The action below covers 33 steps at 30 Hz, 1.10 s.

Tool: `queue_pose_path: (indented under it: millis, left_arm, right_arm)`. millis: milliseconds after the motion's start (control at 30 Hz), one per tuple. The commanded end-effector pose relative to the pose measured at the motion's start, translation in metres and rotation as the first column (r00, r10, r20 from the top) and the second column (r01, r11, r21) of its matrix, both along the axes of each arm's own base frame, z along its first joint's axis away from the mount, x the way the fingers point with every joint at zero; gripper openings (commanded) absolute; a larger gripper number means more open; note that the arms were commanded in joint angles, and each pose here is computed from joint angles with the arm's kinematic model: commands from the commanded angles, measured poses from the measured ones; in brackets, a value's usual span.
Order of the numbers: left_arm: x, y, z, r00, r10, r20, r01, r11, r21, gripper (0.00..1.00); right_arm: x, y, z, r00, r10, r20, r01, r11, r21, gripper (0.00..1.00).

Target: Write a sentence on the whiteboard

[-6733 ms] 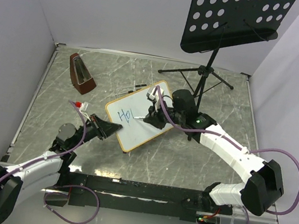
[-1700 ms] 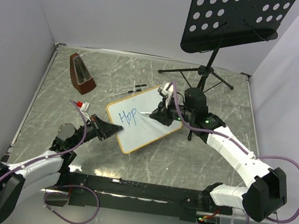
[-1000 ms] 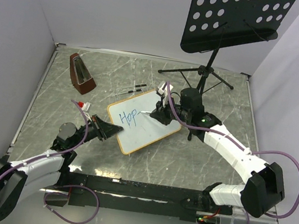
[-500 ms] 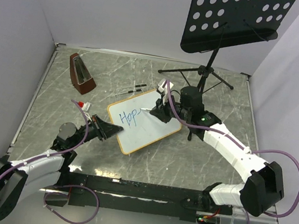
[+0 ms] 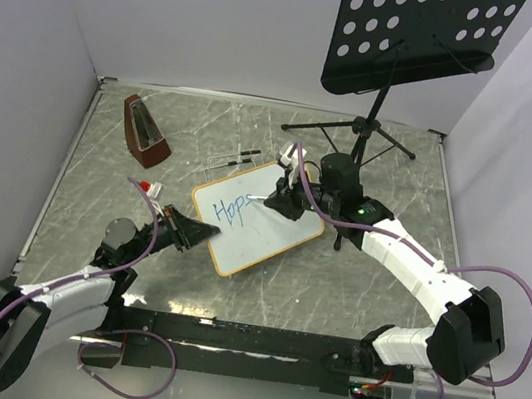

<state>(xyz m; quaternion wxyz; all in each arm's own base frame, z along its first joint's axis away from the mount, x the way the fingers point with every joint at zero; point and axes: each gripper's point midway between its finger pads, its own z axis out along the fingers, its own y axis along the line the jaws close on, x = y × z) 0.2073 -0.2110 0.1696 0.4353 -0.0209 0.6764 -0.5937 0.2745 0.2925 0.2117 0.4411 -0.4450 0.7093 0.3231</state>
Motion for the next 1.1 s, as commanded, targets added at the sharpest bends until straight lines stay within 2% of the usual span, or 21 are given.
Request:
queue_pose_path:
  millis: [0,400,1067]
  left_arm:
    - [-0.003,0.003,0.056,0.979,0.022,0.200,-0.002,0.995,-0.100,0.01]
    - [-0.001,0.006,0.057,0.979,0.044,0.201,-0.023,0.994,-0.105,0.01]
    - [-0.003,0.008,0.054,0.979,0.043,0.198,-0.024,0.995,-0.101,0.01]
  right_arm:
    - [-0.006,0.006,0.011,0.999,0.044,0.008,-0.044,0.999,0.011,0.00]
    - [-0.011,0.001,0.000,0.999,0.042,-0.009,-0.042,0.999,-0.021,0.00]
    - [0.010,-0.012,0.011,0.998,-0.058,0.031,0.059,0.998,-0.022,0.00]
